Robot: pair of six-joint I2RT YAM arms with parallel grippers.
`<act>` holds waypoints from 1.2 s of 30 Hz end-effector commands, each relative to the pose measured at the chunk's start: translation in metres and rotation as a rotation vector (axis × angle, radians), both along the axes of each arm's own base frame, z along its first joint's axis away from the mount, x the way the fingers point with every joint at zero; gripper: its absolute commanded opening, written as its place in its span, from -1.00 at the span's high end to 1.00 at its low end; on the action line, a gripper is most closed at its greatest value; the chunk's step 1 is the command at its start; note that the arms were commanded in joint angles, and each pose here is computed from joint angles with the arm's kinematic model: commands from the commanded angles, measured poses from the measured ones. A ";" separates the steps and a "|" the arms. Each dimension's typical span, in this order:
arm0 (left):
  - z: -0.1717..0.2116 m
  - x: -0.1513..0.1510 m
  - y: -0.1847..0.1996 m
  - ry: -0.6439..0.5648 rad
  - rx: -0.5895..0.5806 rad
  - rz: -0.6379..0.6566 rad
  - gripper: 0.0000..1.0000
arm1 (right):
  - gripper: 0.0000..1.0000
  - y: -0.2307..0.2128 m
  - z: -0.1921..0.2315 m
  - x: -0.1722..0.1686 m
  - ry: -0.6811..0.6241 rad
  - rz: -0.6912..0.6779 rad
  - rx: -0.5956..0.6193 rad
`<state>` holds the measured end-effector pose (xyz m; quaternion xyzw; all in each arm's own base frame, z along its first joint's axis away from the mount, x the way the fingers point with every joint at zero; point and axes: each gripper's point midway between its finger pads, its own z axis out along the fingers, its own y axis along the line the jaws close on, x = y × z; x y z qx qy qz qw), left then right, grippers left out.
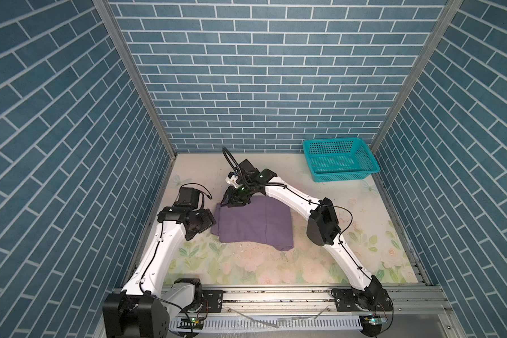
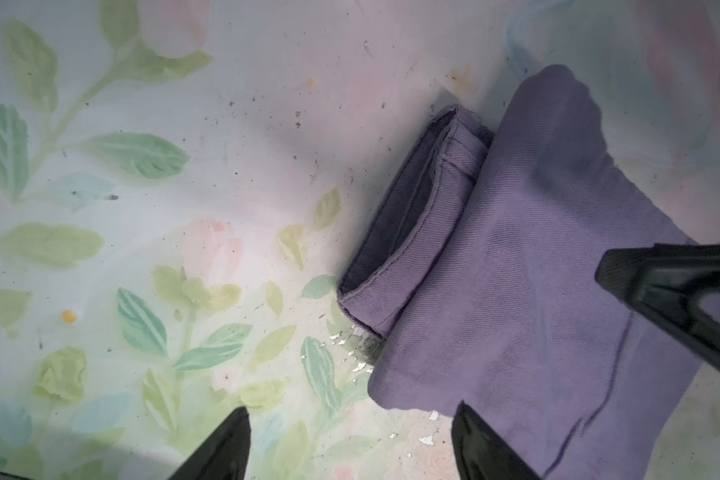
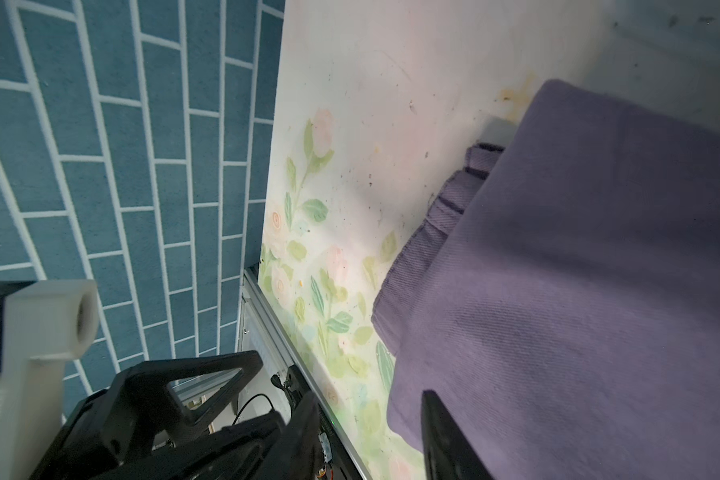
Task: Fold and stack the trousers
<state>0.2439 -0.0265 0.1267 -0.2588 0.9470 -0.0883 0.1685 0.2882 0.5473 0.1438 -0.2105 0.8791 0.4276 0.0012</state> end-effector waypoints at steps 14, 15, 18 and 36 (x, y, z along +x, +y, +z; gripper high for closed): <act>-0.048 0.035 -0.054 0.055 -0.005 -0.136 -0.48 | 1.00 -0.195 0.022 0.015 -0.299 -0.151 -0.268; -0.052 0.036 -0.054 0.061 -0.006 -0.136 -0.45 | 1.00 -0.205 0.012 0.006 -0.279 -0.153 -0.287; -0.061 0.038 -0.057 0.074 -0.012 -0.137 -0.33 | 1.00 -0.231 -0.016 -0.014 -0.218 -0.172 -0.343; -0.011 0.054 -0.059 0.026 0.011 -0.170 1.00 | 1.00 -0.282 -0.033 -0.015 -0.153 -0.301 -0.391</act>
